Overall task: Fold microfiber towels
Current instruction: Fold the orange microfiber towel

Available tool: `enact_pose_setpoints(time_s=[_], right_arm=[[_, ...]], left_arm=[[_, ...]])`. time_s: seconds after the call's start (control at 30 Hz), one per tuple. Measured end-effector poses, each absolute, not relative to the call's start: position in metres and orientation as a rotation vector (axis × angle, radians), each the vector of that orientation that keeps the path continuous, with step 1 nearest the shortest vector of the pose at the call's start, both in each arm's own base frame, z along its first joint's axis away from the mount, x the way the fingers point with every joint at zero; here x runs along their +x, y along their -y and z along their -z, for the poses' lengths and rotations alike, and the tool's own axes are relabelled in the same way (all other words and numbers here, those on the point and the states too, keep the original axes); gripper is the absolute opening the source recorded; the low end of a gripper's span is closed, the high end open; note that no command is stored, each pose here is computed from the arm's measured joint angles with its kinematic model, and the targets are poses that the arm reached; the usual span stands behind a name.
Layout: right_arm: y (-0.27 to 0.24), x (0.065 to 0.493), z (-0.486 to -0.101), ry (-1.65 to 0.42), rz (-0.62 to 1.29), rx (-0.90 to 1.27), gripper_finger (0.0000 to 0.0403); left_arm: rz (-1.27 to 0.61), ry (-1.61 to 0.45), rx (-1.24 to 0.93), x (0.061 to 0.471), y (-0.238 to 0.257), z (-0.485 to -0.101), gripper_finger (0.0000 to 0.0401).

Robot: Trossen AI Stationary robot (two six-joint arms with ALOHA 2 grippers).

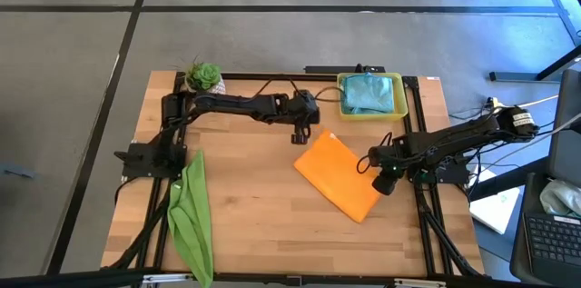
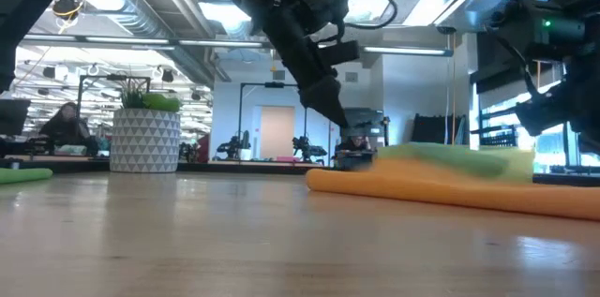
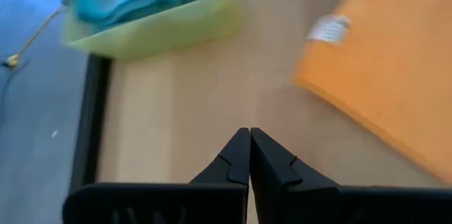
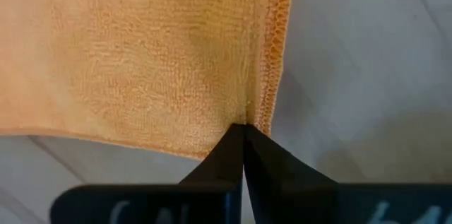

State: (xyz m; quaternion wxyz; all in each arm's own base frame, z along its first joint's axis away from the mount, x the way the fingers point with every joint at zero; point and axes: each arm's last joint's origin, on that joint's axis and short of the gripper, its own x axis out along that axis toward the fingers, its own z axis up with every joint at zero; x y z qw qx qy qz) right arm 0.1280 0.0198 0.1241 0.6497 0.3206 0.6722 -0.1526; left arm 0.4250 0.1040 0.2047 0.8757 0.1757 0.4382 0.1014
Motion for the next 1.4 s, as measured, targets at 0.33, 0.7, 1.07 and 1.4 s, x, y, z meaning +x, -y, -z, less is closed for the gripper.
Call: enact_pose_setpoints(time_s=[0.33,0.7,1.07,1.4], right_arm=[[-0.02,0.126,-0.125,-1.556,0.319,0.7,0.0007],[-0.02,0.149,-0.172,-1.372,0.388,0.731,0.0027],[-0.041,0.171,-0.23,-1.013,0.503,0.821,0.0016],[-0.064,0.167,-0.183,-1.094,0.549,0.988,0.0009]], left_arm=[[-0.17,-0.925,0.189,0.408,-0.111,-0.223,0.0],[0.224,-0.949,0.226,0.398,-0.038,-0.244,0.0],[0.377,-0.858,0.379,0.425,0.013,-0.213,0.0],[0.27,-1.07,0.217,0.435,-0.003,-0.147,0.0]])
